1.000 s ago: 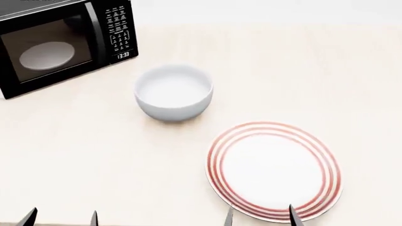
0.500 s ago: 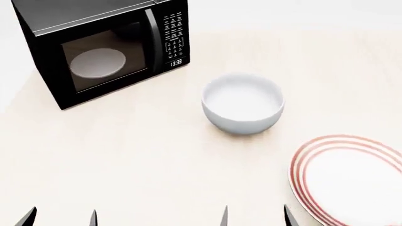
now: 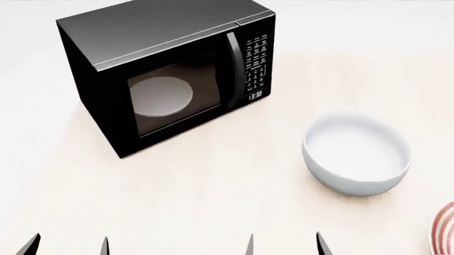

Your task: Open the microwave.

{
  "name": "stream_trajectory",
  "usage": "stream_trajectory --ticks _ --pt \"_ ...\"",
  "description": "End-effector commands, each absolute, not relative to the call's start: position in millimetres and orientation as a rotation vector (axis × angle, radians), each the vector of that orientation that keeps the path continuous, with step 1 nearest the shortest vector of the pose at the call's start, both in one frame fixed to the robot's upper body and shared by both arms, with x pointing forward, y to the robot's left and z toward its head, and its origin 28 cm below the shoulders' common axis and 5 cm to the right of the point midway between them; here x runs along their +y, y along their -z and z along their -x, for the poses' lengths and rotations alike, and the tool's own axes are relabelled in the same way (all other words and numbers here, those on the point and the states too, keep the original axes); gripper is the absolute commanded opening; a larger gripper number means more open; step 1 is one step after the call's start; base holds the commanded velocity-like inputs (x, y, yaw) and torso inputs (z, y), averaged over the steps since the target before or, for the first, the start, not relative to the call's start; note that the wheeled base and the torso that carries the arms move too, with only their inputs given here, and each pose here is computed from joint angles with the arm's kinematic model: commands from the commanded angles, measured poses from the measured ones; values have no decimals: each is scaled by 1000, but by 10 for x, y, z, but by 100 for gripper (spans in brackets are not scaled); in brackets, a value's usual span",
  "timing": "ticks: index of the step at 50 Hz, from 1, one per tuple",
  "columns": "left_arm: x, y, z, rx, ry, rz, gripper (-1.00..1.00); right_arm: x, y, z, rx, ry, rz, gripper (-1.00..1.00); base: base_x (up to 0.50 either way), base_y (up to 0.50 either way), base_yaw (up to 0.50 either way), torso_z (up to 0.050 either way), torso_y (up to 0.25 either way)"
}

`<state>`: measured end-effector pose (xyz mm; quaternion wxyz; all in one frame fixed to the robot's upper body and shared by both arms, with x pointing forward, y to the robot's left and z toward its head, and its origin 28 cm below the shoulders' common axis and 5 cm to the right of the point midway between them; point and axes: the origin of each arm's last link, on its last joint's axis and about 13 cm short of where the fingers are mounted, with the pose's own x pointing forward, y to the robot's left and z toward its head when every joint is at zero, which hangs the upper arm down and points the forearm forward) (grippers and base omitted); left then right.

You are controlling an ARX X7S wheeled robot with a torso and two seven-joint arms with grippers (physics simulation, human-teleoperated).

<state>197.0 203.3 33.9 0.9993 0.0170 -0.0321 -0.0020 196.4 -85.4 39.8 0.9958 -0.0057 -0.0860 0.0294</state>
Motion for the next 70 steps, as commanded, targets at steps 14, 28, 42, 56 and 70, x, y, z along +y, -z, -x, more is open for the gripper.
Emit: stream_trajectory --ticks 14,28,42,56,70 --pt "2035 -351 -1952 -69 3 -35 100 -859 -382 -1976 -166 -62 -3 100 428 227 0 0 0" --pt "2039 -347 -1951 -68 4 -33 100 -851 -369 -1986 -159 -67 -6 100 453 179 0 0 0" --pt "2041 -371 -1933 -88 -3 -38 100 -850 -383 -1977 -160 -67 -13 100 333 122 0 0 0" --pt "2033 -359 -1926 -89 5 -54 100 -848 -386 -1972 -164 -72 -14 100 0 0 0 0 -117" --pt "2030 -356 -1929 -89 4 -58 100 -836 -410 -1956 -170 -82 -16 100 0 0 0 0 -211"
